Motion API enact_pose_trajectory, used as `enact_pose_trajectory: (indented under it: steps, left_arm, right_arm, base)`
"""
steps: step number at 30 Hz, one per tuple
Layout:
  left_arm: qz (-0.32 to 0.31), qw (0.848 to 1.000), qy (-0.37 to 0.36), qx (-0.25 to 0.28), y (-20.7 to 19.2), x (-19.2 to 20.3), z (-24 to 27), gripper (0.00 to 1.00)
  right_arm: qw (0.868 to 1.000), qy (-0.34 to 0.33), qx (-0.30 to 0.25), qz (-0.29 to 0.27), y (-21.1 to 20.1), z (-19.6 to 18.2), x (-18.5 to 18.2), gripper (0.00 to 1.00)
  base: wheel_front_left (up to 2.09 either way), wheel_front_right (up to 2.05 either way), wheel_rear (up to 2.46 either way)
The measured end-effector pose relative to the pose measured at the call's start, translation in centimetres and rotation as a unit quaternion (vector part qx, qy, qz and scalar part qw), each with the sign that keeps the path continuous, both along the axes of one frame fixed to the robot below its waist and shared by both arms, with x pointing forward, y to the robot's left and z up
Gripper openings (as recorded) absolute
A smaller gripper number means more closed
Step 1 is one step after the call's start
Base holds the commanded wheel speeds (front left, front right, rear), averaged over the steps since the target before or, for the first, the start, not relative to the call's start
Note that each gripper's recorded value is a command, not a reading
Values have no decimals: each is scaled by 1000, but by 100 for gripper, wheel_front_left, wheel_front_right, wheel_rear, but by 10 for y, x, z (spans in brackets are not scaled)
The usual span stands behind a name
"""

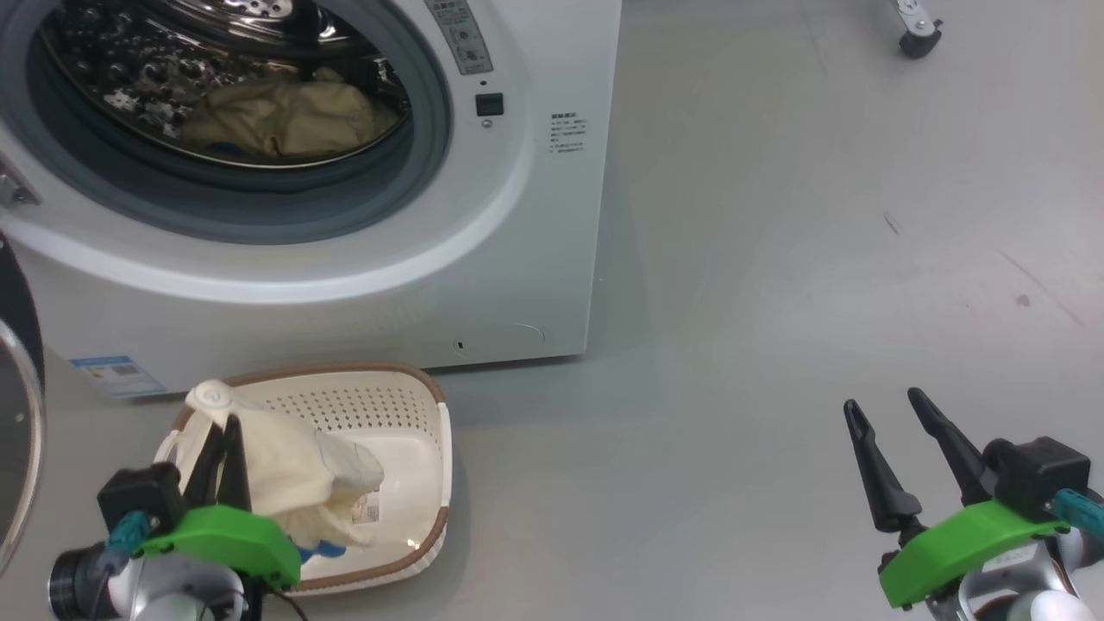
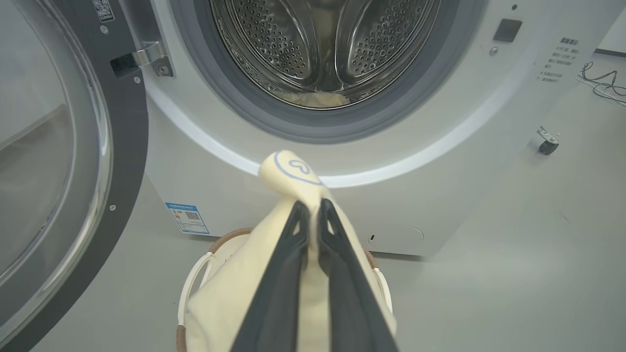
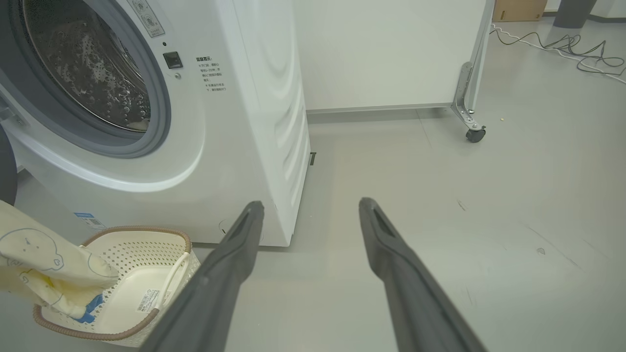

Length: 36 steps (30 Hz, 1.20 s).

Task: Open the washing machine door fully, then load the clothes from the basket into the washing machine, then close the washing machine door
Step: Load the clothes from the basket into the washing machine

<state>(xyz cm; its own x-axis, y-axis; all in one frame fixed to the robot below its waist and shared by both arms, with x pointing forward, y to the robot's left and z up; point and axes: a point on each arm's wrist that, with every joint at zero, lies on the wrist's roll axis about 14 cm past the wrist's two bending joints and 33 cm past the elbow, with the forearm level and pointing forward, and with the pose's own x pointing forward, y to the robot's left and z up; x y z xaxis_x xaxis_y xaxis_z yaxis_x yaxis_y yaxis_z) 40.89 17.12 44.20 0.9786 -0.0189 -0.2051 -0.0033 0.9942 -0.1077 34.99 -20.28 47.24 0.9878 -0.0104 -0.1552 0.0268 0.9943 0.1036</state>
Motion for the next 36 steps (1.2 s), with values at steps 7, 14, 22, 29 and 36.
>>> enact_pose_trajectory:
  steps: [7, 14, 22, 29, 36]
  left_arm:
    - [-32, 999, 13, 16, -13, 58, -1, 0]
    - [-43, 999, 6, 21, -19, 126, 7, 0]
    - [-55, 998, 28, 18, -29, 205, -1, 0]
    - [-41, 998, 44, -12, -27, 267, -7, 0]
    - [-44, 998, 50, -14, -26, 317, -15, 0]
  right_arm:
    - [1000, -1, 11, -24, -13, -8, 11, 100]
    - [999, 13, 19, -42, -22, -27, 22, 100]
    - [997, 35, 25, -67, -35, -56, 31, 100]
    - [995, 59, 24, -81, -44, -81, 38, 100]
    - [991, 93, 29, -87, -46, -111, 43, 100]
  base:
    - [0, 0, 0]
    - [0, 0, 0]
    - [0, 0, 0]
    - [0, 0, 0]
    - [0, 0, 0]
